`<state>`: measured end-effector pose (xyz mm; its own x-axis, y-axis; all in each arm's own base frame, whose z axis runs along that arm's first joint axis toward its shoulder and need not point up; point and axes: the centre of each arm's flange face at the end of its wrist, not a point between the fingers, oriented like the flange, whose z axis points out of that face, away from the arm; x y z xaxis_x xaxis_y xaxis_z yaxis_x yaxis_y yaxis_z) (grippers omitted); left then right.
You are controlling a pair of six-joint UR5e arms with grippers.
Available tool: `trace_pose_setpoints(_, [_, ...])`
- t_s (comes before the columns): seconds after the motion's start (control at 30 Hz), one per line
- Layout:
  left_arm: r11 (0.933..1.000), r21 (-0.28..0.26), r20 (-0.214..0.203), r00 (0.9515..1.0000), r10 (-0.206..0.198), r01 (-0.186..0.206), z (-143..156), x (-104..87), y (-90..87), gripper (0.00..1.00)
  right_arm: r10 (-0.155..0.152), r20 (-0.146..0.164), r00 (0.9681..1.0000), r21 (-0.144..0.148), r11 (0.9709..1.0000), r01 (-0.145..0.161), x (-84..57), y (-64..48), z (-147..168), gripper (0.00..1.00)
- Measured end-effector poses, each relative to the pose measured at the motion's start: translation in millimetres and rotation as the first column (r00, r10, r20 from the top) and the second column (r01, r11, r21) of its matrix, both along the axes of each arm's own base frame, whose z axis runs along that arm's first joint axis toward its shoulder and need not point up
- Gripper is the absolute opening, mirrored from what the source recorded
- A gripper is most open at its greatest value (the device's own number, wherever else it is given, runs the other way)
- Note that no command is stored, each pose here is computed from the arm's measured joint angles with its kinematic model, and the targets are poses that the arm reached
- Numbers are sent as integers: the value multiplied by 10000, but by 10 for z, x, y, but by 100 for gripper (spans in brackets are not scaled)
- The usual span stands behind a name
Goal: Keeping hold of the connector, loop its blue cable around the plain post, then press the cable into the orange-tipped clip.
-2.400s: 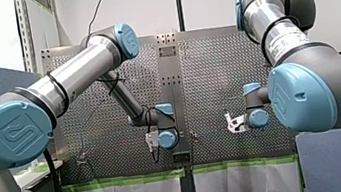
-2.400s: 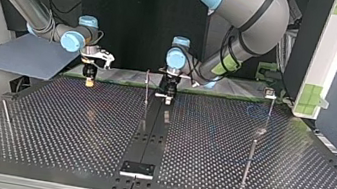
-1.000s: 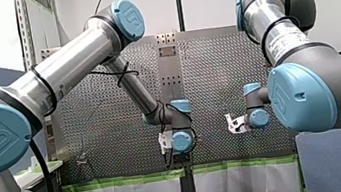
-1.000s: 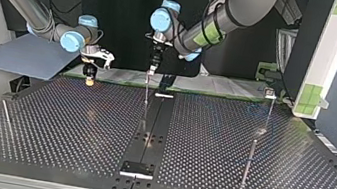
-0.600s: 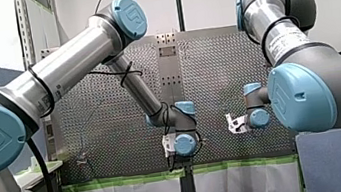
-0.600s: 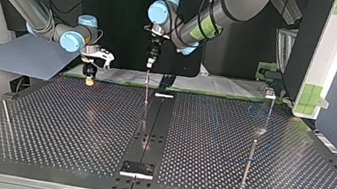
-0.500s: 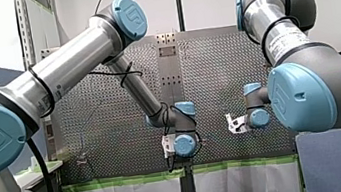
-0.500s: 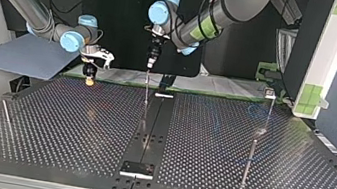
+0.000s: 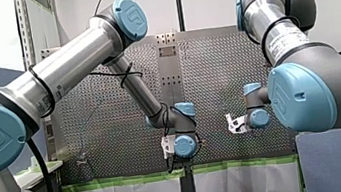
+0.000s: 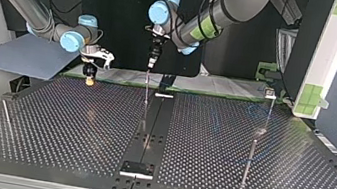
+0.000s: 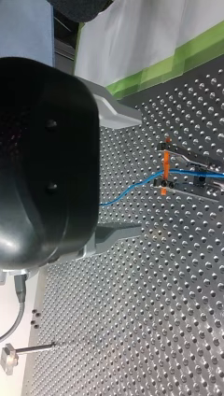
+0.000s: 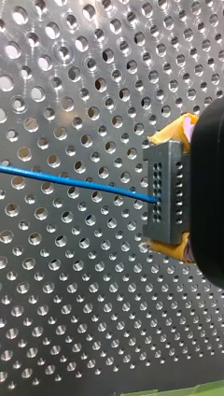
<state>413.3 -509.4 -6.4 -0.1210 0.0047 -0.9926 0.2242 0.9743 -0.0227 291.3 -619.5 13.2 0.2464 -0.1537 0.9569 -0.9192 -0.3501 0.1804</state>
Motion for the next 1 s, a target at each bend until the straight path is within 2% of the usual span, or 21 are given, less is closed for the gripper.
trace_pose_setpoints(1.0, [9998, 129, -121, 9998, 139, -137, -171, 6, 70, 100, 11, -55, 10000, 54, 10000, -11, -2, 8, -5, 0])
